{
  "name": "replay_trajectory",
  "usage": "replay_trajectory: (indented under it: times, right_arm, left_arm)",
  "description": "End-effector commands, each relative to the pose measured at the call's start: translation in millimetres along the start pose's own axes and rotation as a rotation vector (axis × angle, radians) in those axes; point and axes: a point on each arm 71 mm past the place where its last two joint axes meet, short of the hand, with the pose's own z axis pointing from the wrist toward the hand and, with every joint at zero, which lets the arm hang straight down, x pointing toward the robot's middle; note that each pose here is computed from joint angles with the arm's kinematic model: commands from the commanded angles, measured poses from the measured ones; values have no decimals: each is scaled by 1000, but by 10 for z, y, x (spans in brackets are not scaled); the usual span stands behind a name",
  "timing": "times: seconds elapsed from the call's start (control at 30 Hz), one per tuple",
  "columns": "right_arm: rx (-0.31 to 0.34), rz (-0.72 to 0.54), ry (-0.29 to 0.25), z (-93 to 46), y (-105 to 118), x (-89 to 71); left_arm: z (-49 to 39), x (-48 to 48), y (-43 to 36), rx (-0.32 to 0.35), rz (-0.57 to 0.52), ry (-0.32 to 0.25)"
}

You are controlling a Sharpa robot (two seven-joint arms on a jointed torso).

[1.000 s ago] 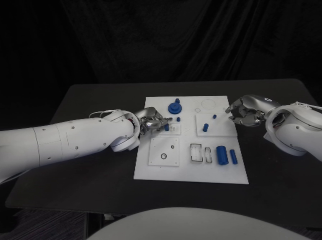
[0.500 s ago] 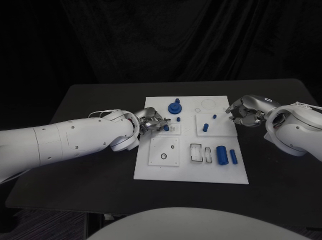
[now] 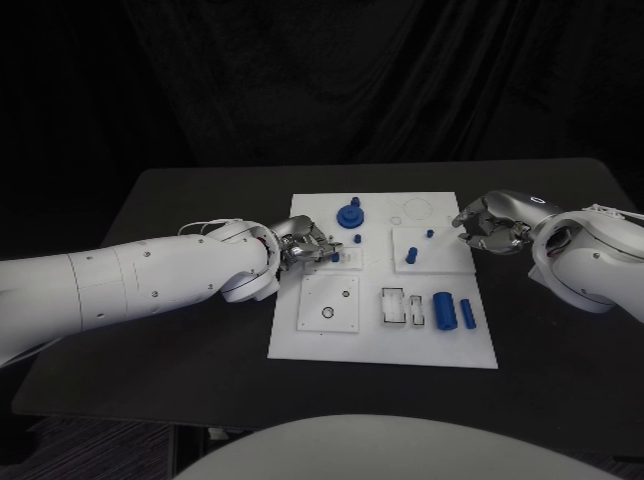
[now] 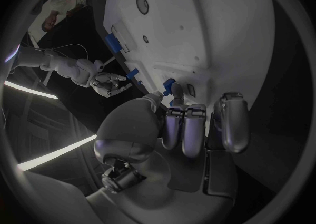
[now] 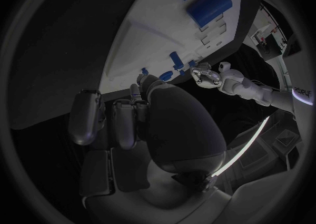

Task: Assemble the parts on the task board

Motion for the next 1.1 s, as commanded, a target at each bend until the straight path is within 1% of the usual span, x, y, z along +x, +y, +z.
replay_trajectory:
  times: [0.03, 0.17, 0.27, 0.3, 0.33, 0.37, 0.43, 0.47, 0.53, 0.6, 0.7, 0.8, 0.9, 0.97, 1.03, 1.1]
  right_arm:
    - [19, 11, 11, -3, -16, 20]
    - [19, 13, 12, -3, -16, 22]
    - [19, 14, 12, -4, -17, 23]
    - [19, 15, 11, -6, -19, 23]
    - [20, 15, 11, -7, -20, 23]
    - [20, 16, 10, -10, -24, 22]
    - [20, 16, 8, -15, -30, 20]
    - [20, 17, 8, -16, -31, 19]
    - [17, 18, 2, -19, -34, 14]
    - [14, 19, -4, -18, -33, 10]
    - [3, 23, -21, -16, -25, -3]
    - [-7, 26, -36, -15, -15, -13]
    - [-15, 27, -44, -8, -2, -17]
    - [-17, 27, -46, -7, 1, -18]
    - [-19, 28, -47, -6, 4, -19]
    - [-21, 28, -48, -6, 7, -19]
  left_arm:
    - [3, 21, -19, 12, -2, 12]
    - [3, 17, -18, 13, -3, 8]
    - [-3, -1, -28, 33, -7, -16]
    - [-15, -21, -44, 59, -13, -45]
    - [-22, -30, -52, 70, -15, -59]
    - [-40, -48, -67, 93, -21, -87]
    - [-73, -72, -86, 123, -22, -124]
    - [-83, -79, -90, 130, -18, -133]
    - [-134, -123, -108, 162, 17, -172]
    - [-162, -178, -124, 179, 43, -195]
    - [-180, -335, -177, 193, 88, -216]
    - [-167, -499, -221, 180, 122, -215]
    - [-139, -655, -237, 146, 153, -201]
    - [-113, -739, -238, 120, 170, -190]
    - [-77, -804, -226, 87, 184, -174]
    - [-47, -839, -210, 60, 195, -158]
